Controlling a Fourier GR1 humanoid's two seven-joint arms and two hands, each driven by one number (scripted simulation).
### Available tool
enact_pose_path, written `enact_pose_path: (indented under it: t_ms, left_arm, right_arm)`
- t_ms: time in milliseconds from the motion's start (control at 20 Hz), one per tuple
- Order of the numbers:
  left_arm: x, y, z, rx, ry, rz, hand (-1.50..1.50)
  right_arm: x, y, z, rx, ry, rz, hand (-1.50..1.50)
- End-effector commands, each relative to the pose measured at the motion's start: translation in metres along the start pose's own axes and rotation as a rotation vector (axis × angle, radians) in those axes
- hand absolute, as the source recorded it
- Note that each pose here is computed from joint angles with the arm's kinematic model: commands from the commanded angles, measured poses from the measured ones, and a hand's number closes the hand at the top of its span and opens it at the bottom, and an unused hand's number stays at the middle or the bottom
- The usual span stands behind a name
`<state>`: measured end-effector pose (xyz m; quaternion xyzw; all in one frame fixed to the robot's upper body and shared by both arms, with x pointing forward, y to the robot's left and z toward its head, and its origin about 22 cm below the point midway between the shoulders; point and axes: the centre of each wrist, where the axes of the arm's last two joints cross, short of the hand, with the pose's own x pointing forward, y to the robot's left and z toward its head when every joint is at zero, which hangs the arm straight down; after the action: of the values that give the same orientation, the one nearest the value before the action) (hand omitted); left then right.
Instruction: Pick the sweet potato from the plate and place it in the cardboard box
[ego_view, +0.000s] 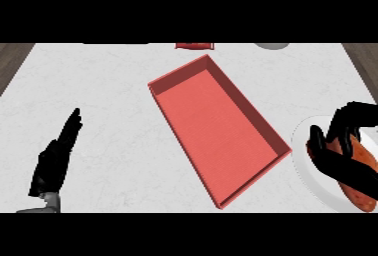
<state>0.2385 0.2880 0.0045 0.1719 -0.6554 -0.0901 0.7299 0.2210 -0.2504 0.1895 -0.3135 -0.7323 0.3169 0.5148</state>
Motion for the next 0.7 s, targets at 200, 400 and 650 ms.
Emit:
enact_pose_path:
  t_ms: [200,400,650]
  left_arm:
    - [0.003,0.01,0.002,-0.009,-0.005,-0.003,0.0]
    - [0.016,0.002,-0.001,0.001,-0.008,0.0,0.0]
    - [0.014,-0.004,-0.008,0.0,-0.003,-0.015,0.0]
  right_arm:
    - [0.053,0.027,-0.064,0.029,0.008,0.008,1.5]
    - [0.064,0.05,-0.086,0.085,0.038,0.016,1.5]
    - [0.066,0.098,-0.128,0.147,0.073,0.021,1.5]
